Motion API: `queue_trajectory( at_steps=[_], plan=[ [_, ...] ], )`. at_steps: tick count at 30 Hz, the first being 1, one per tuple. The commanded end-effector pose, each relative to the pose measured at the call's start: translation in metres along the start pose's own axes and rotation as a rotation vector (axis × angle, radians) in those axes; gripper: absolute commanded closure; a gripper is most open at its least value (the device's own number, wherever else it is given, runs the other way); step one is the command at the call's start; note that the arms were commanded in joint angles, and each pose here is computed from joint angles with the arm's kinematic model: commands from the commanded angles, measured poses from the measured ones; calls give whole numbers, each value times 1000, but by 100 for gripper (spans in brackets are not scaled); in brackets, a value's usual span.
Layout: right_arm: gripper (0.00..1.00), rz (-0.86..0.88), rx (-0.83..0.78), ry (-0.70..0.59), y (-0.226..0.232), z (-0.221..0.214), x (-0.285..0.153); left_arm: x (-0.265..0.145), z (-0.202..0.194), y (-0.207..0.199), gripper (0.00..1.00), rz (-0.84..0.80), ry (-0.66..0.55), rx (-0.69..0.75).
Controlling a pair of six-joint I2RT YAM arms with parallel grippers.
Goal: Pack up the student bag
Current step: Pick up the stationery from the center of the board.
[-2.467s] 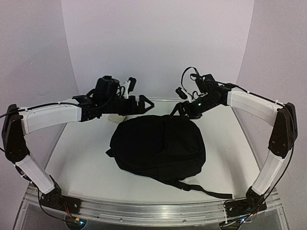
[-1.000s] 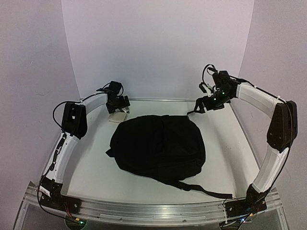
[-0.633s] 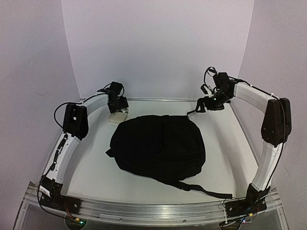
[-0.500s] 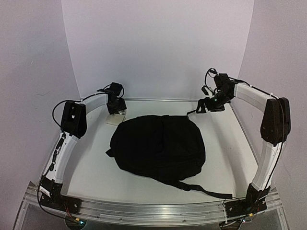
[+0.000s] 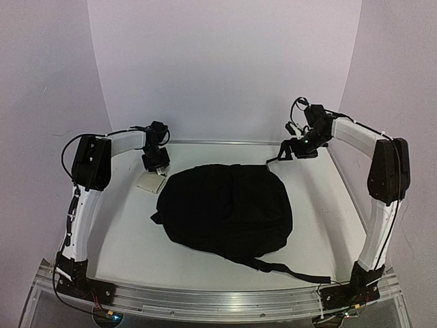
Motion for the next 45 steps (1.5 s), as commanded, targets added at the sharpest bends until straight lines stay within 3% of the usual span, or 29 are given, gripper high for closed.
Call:
queue_trajectory(
  at_steps=[1,15,24,33,38,45],
  plan=[
    [2,24,17,-38,-5,10,-8,-1,-26,27,58,80,137,-14],
    [2,105,56,-66,2,10,-18,-21,-52,45,57,53,252,28],
    [2,161,77,-73,9,10,-23,-71,-34,35,61,-63,142,127],
    [2,222,6,-97,32,18,-36,-156,-7,21,63,-171,-10,174],
    [2,269,0,-82,57,16,-35,-195,-9,18,65,-212,-41,151],
    [2,241,-108,-61,104,7,-39,-228,-41,-1,65,-286,-20,244]
  ],
)
Point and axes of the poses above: each gripper's point midway between its finger pads, its own x axis out along the fingers, its own y axis along the line the jaws close on, z = x × y, the point moved 8 cm from there along -x, back along the fingers, and after that the axes turned 6 degrees about -x, right-handed, at the moved point
